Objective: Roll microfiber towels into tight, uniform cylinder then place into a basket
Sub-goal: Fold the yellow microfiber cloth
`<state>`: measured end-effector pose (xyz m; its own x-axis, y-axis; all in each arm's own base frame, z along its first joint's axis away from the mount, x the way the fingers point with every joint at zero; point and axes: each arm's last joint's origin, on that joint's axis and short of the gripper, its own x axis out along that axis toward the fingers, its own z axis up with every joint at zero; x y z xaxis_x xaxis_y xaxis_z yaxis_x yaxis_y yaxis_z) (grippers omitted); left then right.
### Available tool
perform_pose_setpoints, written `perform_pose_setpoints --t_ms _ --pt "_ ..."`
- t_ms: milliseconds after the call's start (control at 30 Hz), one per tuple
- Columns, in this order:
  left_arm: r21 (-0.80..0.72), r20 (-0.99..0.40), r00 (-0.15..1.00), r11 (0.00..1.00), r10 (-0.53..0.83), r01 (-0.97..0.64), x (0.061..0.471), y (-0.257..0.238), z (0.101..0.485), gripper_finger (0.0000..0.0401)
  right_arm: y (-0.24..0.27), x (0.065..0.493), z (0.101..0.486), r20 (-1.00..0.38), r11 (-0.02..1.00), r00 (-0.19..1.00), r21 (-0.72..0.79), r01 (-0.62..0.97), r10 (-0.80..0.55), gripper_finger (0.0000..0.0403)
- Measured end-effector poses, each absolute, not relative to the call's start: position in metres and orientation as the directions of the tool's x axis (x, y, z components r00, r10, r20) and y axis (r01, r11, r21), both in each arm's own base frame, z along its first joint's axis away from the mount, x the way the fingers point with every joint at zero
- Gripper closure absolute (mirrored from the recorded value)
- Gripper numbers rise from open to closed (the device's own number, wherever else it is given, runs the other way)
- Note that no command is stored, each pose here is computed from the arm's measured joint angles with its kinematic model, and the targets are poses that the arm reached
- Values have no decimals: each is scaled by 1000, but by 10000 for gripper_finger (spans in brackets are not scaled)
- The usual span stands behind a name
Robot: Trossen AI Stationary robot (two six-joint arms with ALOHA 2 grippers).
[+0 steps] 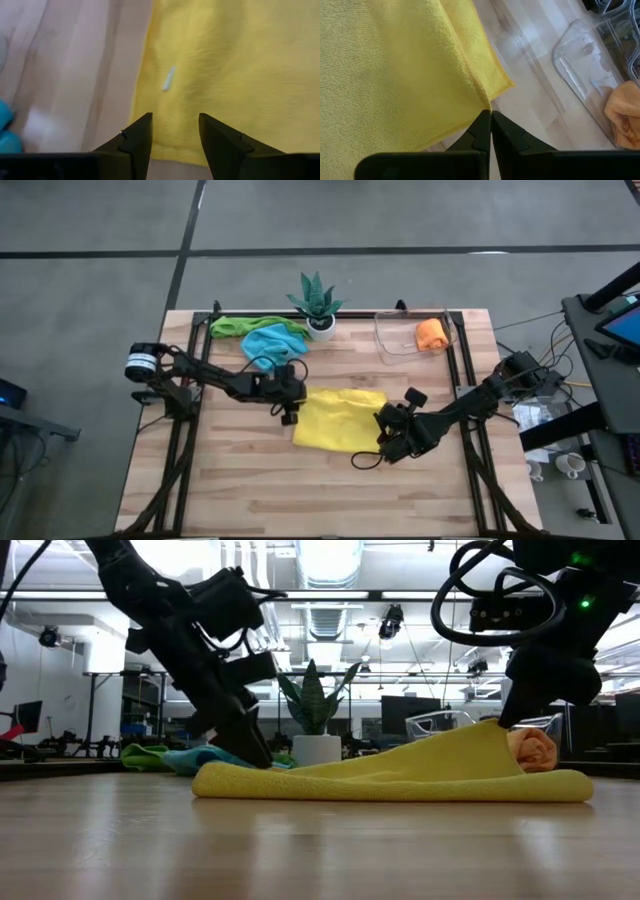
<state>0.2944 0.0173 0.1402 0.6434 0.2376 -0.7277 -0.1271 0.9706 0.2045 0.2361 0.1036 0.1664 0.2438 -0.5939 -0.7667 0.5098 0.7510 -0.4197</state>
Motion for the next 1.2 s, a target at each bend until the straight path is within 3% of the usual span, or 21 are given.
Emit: perform_pose_setpoints --t_ms 233,967,1200 --pt "190 -725 653 975 220 -118 295 17 141 281 104 236 167 -763 750 249 -419 512 -597 394" --pt "235 -744 632 970 217 -56 311 18 125 288 104 237 165 -763 751 257 -411 516 -594 394" --pt "240 -744 632 969 217 -51 312 18 127 373 104 237 165 -763 752 258 -410 516 -593 394"
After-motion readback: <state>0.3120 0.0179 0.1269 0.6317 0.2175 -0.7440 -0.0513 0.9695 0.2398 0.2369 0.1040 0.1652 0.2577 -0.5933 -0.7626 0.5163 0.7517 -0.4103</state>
